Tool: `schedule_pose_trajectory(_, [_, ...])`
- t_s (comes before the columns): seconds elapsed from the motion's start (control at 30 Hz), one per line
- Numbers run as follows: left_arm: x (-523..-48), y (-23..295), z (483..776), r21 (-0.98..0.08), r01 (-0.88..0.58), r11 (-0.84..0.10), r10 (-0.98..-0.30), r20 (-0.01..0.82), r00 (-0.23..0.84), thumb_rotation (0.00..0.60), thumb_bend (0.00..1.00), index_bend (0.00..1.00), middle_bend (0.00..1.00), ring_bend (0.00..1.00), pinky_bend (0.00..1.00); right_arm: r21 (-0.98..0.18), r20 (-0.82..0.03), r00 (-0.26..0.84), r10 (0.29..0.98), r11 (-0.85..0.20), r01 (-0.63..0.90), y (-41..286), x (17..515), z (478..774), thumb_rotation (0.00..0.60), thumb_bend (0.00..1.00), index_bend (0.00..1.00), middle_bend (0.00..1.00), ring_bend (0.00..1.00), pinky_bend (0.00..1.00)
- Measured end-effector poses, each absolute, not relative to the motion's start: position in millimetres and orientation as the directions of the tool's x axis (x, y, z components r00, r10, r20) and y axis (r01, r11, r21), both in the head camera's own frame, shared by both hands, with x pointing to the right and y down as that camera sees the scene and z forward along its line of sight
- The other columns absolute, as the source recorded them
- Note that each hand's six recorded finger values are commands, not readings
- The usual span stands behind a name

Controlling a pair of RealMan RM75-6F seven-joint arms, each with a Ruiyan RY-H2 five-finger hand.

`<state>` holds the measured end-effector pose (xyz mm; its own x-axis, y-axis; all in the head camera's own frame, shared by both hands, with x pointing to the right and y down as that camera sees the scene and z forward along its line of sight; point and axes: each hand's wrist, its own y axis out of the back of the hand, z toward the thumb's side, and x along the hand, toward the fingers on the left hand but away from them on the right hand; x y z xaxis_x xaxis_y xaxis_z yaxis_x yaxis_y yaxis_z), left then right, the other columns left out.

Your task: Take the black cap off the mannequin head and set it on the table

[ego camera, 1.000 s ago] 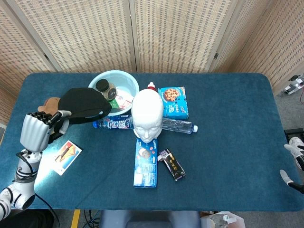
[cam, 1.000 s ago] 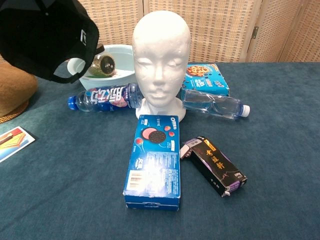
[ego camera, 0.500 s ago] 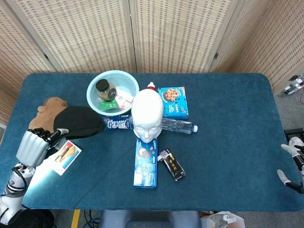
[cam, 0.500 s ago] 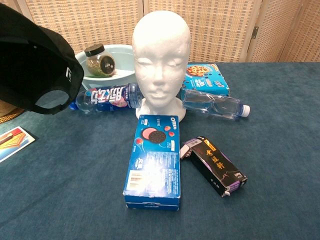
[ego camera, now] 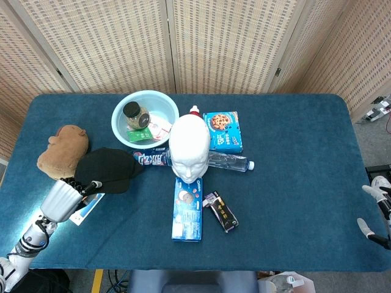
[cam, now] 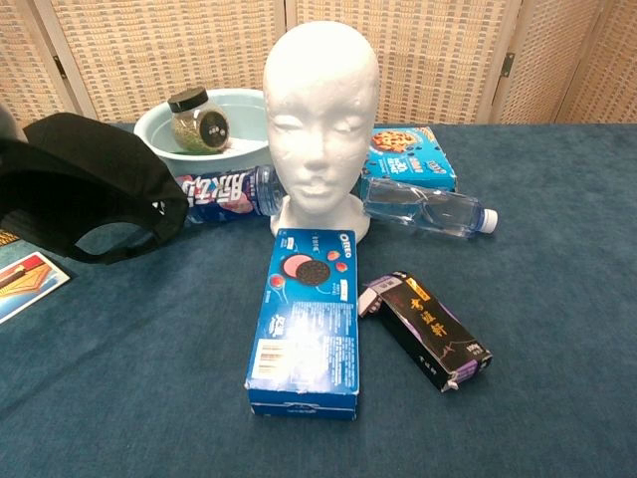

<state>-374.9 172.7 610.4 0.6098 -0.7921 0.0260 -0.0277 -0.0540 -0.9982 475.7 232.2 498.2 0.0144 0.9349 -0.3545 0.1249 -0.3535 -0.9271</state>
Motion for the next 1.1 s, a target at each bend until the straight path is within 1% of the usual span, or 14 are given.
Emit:
schedule_pose_trajectory(0.2, [-375.2,184.3,630.7,-0.991,0.037,-0.128,-0.765,0.123,0.633,0.600,0.43,0.58,1.00,0.99,1.00,-0.926,-0.356,0.017,0.934,-0.356,0.125,232.3,475.0,498.9,0.600,0.31,0.22,0.27,0.17,0.16])
schedule_pose_trajectory(0.3, [-375.7,187.2,637.4,-0.986,0.056,-0.159,-0.759,0.159,0.632,0.600,0.43,0.55,1.00,0.97,1.00,-0.925,-0.359,0.014,0.933,-0.358,0.125,232.5,475.5,499.4,0.600,0.31,0.22,0.27,0.17,0.16])
schedule_pose_trajectory(0.47, [-377.3,189.7,646.5,-0.973,0.076,-0.220,-0.764,0.220,0.606,0.600,0.41,0.36,0.99,0.94,1.00,-0.925,-0.360,0.013,0.933,-0.358,0.124,232.8,475.6,499.8,0.600,0.31,0.22,0.27,0.17,0.16])
schedule_pose_trajectory(0.57, [-376.4,193.0,651.1,-0.961,0.092,-0.260,-0.768,0.264,0.583,0.600,0.34,0.25,0.96,0.91,1.00,-0.924,-0.362,0.011,0.932,-0.361,0.125,233.3,475.9,500.6,0.600,0.31,0.22,0.27,0.17,0.16])
schedule_pose_trajectory(0.63, [-375.0,195.7,653.1,-0.953,0.113,-0.280,-0.769,0.294,0.567,0.600,0.31,0.21,0.95,0.90,1.00,-0.923,-0.366,0.010,0.930,-0.365,0.125,233.5,476.1,501.7,0.600,0.31,0.22,0.27,0.17,0.16])
schedule_pose_trajectory(0.77, [-373.2,201.2,655.8,-0.933,0.152,-0.327,-0.770,0.356,0.530,0.600,0.26,0.16,0.91,0.87,1.00,-0.923,-0.365,0.011,0.931,-0.364,0.124,233.1,475.6,501.8,0.600,0.31,0.22,0.27,0.17,0.16])
schedule_pose_trajectory(0.97, [-375.3,209.6,656.7,-0.886,0.259,-0.385,-0.757,0.464,0.460,0.600,0.17,0.03,0.85,0.81,1.00,-0.923,-0.367,0.014,0.930,-0.365,0.122,232.4,474.1,502.4,0.600,0.31,0.22,0.27,0.17,0.16])
schedule_pose_trajectory(1.1, [-379.6,215.3,656.2,-0.837,0.332,-0.434,-0.742,0.542,0.394,0.600,0.12,0.00,0.79,0.76,1.00,-0.922,-0.369,0.015,0.929,-0.368,0.124,231.5,473.2,504.2,0.600,0.31,0.22,0.27,0.17,0.16])
